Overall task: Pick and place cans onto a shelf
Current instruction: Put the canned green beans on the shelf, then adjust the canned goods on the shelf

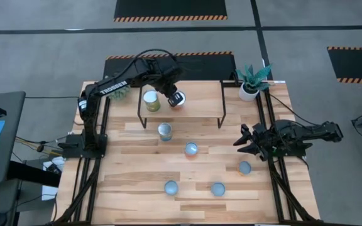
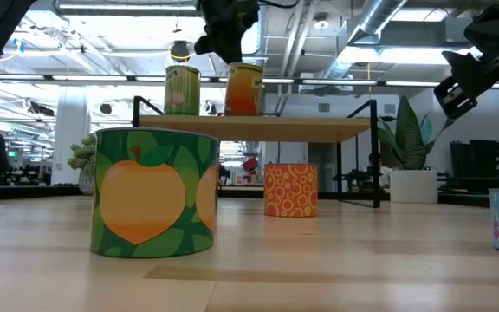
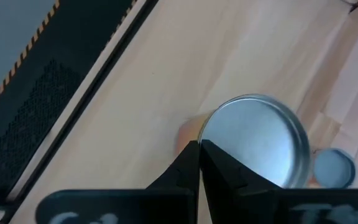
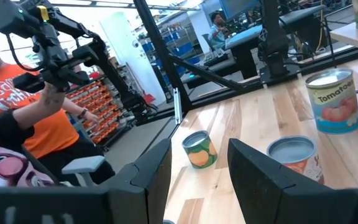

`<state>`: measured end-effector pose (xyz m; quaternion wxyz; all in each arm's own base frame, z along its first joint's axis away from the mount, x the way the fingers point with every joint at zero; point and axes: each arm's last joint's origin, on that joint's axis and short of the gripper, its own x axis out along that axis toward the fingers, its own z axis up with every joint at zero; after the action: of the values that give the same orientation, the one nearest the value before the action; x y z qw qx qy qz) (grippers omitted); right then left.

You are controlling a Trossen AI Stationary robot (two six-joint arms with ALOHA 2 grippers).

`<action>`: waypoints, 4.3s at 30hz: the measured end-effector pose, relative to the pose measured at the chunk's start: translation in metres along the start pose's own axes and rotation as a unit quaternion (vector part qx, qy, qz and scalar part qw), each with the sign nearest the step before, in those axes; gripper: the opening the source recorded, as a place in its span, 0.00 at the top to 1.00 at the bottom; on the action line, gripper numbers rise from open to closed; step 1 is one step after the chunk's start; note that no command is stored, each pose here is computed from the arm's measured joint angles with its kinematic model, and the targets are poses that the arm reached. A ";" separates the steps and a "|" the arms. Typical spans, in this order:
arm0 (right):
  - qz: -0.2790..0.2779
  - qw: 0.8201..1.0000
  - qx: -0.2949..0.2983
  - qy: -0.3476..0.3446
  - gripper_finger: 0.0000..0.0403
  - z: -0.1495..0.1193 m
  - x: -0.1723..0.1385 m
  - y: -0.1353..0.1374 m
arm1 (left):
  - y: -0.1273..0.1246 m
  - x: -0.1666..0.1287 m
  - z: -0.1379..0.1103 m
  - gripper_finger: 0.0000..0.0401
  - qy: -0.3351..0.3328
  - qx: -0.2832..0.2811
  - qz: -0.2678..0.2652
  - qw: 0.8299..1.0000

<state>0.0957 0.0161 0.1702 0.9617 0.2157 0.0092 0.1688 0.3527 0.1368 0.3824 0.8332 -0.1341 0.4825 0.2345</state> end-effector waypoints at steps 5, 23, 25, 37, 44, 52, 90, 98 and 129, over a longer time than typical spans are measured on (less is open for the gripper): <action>0.002 1.000 0.000 0.001 0.55 0.000 0.000 0.000 | 0.001 0.001 0.001 1.00 -0.006 0.011 -0.001 1.000; 0.002 1.000 0.000 0.001 0.55 0.000 0.000 0.000 | 0.012 0.002 0.003 0.85 -0.007 0.011 0.018 1.000; 0.002 1.000 0.000 0.001 0.55 0.000 0.000 0.000 | 0.014 0.001 0.003 0.83 -0.008 0.016 0.019 1.000; 0.001 1.000 -0.002 0.003 0.55 0.000 0.000 0.000 | -0.025 -0.037 0.006 0.82 -0.056 0.151 -0.106 0.981; 0.001 1.000 -0.003 0.003 0.55 -0.001 0.000 0.000 | -0.075 -0.041 -0.036 0.82 0.070 0.260 -0.072 0.960; 0.001 1.000 -0.003 0.003 0.55 -0.001 0.000 0.000 | -0.104 -0.015 -0.069 0.82 0.155 0.280 -0.048 0.946; 0.001 1.000 -0.003 0.003 0.55 -0.001 0.000 0.000 | 0.013 -0.010 -0.138 0.82 -0.035 0.220 0.039 0.974; 0.001 1.000 -0.003 0.003 0.55 -0.001 0.000 0.000 | 0.032 -0.008 -0.133 0.82 -0.040 0.206 0.062 0.976; 0.000 1.000 -0.004 0.003 0.55 -0.001 0.000 0.000 | 0.046 -0.008 -0.124 0.82 -0.078 0.196 0.059 0.976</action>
<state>0.0957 0.0165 0.1696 0.9624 0.2115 0.0114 0.1699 0.2336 0.1183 0.3281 0.8630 0.0791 0.4599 0.1935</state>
